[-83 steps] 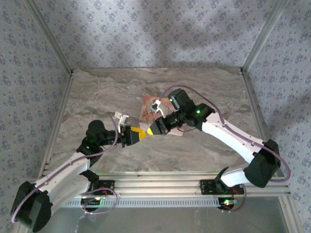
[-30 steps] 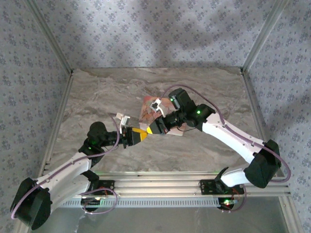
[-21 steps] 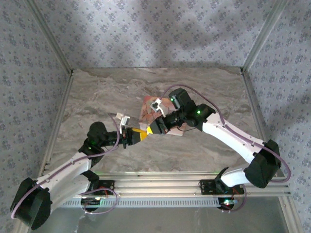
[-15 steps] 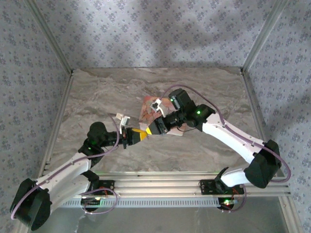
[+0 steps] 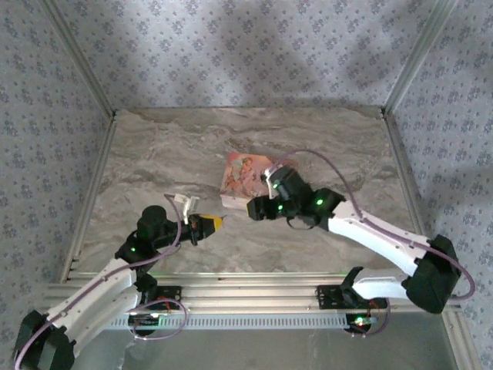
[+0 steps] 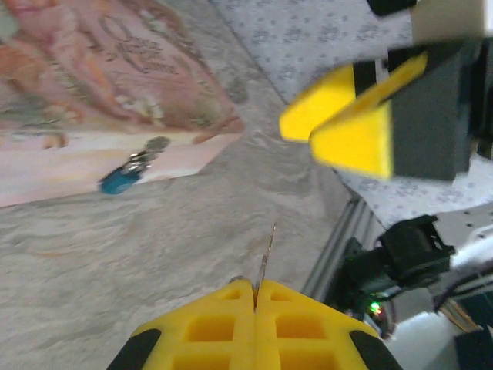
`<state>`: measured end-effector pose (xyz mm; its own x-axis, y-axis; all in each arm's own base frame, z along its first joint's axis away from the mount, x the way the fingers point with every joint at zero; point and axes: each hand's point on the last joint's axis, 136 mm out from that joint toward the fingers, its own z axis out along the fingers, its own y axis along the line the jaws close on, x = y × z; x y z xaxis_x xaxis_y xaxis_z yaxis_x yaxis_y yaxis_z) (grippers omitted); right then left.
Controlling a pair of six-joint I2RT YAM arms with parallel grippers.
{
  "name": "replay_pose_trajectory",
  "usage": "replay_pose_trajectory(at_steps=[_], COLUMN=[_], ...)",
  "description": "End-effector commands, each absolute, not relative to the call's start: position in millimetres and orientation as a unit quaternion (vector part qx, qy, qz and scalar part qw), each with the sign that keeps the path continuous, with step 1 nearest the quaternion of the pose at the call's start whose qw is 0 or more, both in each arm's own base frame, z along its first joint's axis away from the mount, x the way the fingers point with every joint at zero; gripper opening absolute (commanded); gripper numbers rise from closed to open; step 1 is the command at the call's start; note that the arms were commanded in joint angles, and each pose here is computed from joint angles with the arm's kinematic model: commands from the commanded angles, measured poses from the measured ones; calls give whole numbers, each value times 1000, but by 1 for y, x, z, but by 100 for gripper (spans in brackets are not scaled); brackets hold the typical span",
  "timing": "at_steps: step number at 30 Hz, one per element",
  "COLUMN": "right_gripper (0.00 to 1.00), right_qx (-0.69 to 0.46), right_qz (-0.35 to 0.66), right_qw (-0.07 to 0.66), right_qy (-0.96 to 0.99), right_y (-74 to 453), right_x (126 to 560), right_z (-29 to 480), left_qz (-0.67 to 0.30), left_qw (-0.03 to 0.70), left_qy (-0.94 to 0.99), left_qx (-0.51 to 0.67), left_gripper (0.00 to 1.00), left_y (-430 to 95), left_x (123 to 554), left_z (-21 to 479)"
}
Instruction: Unlock a padlock with a key
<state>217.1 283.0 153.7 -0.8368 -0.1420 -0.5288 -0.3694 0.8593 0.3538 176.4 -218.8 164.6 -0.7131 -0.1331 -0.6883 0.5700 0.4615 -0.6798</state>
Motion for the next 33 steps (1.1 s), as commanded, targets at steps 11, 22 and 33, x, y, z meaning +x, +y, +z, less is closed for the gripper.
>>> replay_pose_trajectory(at_steps=[11, 22, 33], right_gripper=[59, 53, 46], right_qx=[16, 36, 44], right_qz=[23, 7, 6], right_qw=[340, 320, 304], right_qy=[940, 947, 952], right_y=[268, 284, 284], right_x=[271, 292, 304], right_z=[86, 53, 41], left_qz=[-436, -439, -440], left_qw=[336, 333, 335], left_qy=[827, 824, 823], left_qx=[116, 130, 134], left_gripper=[0, 0, 0], left_y=[-199, -202, -203], left_x=[176, 175, 175], left_z=[125, 126, 126])
